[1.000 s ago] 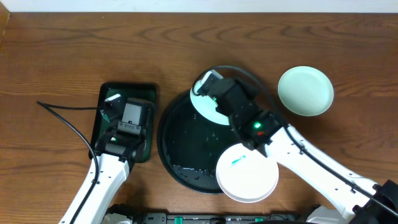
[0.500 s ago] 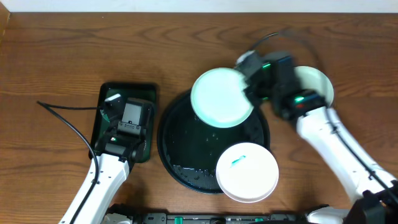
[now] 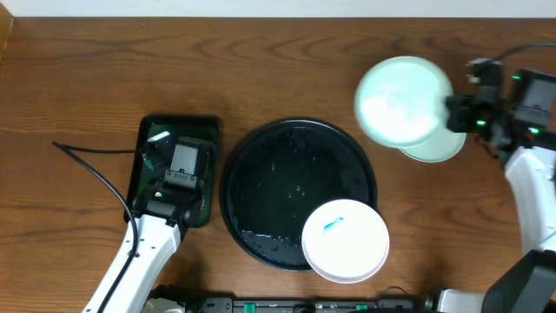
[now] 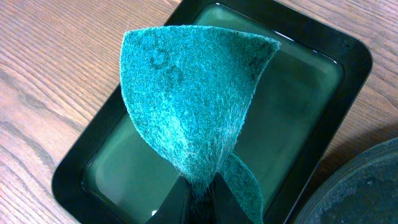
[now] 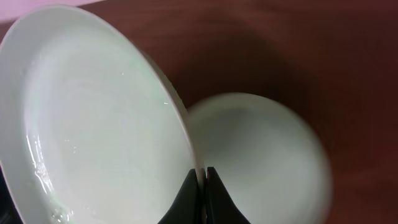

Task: Clean dirty plates on tray and stack at the side
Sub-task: 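Lift the green plate with the right gripper and stack it on the right plate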

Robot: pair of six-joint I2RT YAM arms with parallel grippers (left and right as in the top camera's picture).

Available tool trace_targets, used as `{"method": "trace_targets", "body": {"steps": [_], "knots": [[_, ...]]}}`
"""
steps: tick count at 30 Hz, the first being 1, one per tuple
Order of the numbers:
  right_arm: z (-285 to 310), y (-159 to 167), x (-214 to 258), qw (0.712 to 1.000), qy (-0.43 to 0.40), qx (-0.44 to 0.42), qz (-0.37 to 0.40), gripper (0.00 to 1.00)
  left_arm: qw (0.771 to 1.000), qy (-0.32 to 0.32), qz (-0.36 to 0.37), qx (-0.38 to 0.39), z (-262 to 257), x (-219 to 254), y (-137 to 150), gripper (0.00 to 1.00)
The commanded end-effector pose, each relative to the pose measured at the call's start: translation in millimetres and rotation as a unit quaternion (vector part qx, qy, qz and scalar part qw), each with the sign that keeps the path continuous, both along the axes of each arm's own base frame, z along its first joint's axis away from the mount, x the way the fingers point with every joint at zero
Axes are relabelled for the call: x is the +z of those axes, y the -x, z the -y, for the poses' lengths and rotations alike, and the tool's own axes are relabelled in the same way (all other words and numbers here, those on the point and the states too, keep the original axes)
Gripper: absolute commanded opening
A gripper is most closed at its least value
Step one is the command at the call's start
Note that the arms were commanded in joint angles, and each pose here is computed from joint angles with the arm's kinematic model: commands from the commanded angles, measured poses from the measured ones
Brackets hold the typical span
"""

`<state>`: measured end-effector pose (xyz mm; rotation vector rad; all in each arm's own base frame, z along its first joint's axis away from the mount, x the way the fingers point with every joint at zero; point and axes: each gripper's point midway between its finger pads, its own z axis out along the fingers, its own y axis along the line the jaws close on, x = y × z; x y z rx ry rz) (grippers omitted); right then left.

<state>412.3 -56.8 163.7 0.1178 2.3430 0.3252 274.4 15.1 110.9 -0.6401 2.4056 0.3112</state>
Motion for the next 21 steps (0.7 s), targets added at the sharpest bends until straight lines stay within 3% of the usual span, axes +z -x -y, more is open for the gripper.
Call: {"method": "trace_targets", "body": {"steps": [1,11,12,13,14,17,21], "knots": [[58,13,-30,0.987,-0.002,-0.147,-0.056,0.01,1.0,-0.003,0.002,0.005,-3,1,1,0.08],[87,18,-95,0.973,-0.005,-0.191,-0.131,0.01,1.0,-0.003,0.002,0.005,-3,1,1,0.07],[86,17,-100,0.973,-0.008,-0.189,-0.134,0.06,1.0,-0.003,0.002,0.005,-3,1,1,0.07],[84,16,-106,0.973,-0.014,-0.185,-0.138,0.21,1.0,-0.003,0.002,0.005,-3,1,1,0.07],[80,15,-110,0.973,-0.023,-0.179,-0.142,0.43,1.0,-0.003,0.002,0.005,-3,1,1,0.07],[64,14,-108,0.977,-0.059,-0.152,-0.14,0.69,1.0,-0.003,0.002,0.006,-3,1,1,0.08],[42,14,-90,0.98,-0.103,-0.115,-0.126,0.75,1.0,-0.003,0.002,0.006,-3,1,1,0.07]]}}
